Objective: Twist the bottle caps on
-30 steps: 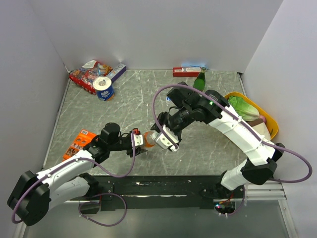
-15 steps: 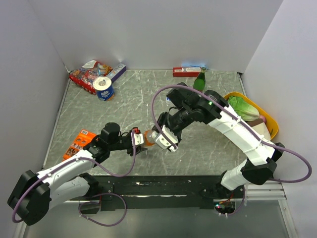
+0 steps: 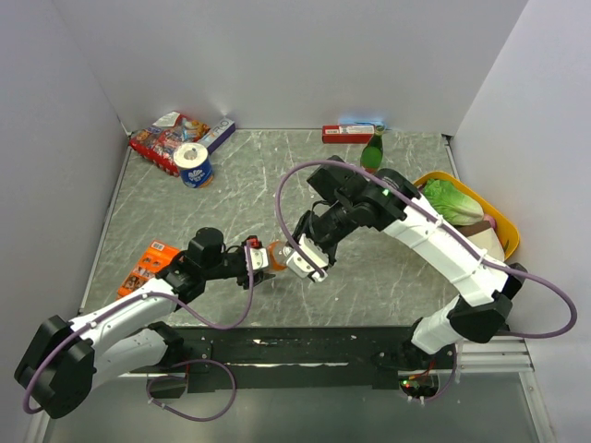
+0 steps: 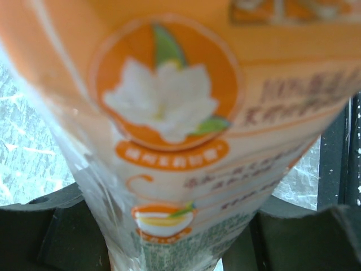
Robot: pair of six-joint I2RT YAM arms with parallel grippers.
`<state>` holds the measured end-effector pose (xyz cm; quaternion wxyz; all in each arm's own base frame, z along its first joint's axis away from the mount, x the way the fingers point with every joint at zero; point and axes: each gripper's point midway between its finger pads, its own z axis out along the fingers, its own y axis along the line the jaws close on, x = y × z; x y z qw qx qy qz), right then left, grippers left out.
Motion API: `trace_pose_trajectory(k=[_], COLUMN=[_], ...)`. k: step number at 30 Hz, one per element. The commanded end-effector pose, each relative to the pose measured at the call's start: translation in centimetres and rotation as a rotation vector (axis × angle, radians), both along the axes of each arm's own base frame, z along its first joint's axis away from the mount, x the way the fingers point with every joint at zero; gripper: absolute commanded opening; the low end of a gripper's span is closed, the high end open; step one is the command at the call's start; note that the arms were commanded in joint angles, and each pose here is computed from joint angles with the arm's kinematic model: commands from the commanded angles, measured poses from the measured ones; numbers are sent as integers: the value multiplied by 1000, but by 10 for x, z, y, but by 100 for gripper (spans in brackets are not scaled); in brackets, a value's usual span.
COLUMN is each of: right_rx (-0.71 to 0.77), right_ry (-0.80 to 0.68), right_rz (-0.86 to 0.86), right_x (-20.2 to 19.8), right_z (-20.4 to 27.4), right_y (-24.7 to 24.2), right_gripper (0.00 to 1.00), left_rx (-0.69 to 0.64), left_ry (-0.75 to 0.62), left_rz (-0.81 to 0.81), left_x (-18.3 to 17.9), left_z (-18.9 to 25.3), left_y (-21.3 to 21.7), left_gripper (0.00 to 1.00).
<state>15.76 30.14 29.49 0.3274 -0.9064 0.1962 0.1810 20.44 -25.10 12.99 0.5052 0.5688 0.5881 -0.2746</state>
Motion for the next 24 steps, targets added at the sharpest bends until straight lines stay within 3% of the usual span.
trace_pose_trajectory(k=[1, 6, 11, 15, 17, 22, 24], right_rx=[-149, -168, -225, -206, -240, -281, -269], right_ry=[151, 214, 469, 611, 710, 980, 989], right_rz=[-11, -66, -401, -671, -823, -1116, -1146], right_x=[-29, -28, 3, 37, 49, 66, 69], right_z=[-13, -15, -27, -26, -34, -37, -39], right_y=[-33, -29, -8, 10, 17, 32, 33], right_gripper=[42, 31, 25, 22, 21, 22, 27], left_rx=[-40, -65, -233, -440, -482, -460, -433], left_ry=[-70, -74, -145, -117, -103, -20, -13], left_rz=[-15, 73, 359, 601, 699, 828, 844], left_x=[8, 21, 63, 86, 100, 116, 117], left_z=[23, 30, 74, 113, 126, 111, 101], left_y=[-9, -5, 11, 32, 39, 43, 46], left_gripper=[1, 1, 1, 1, 1, 1, 1])
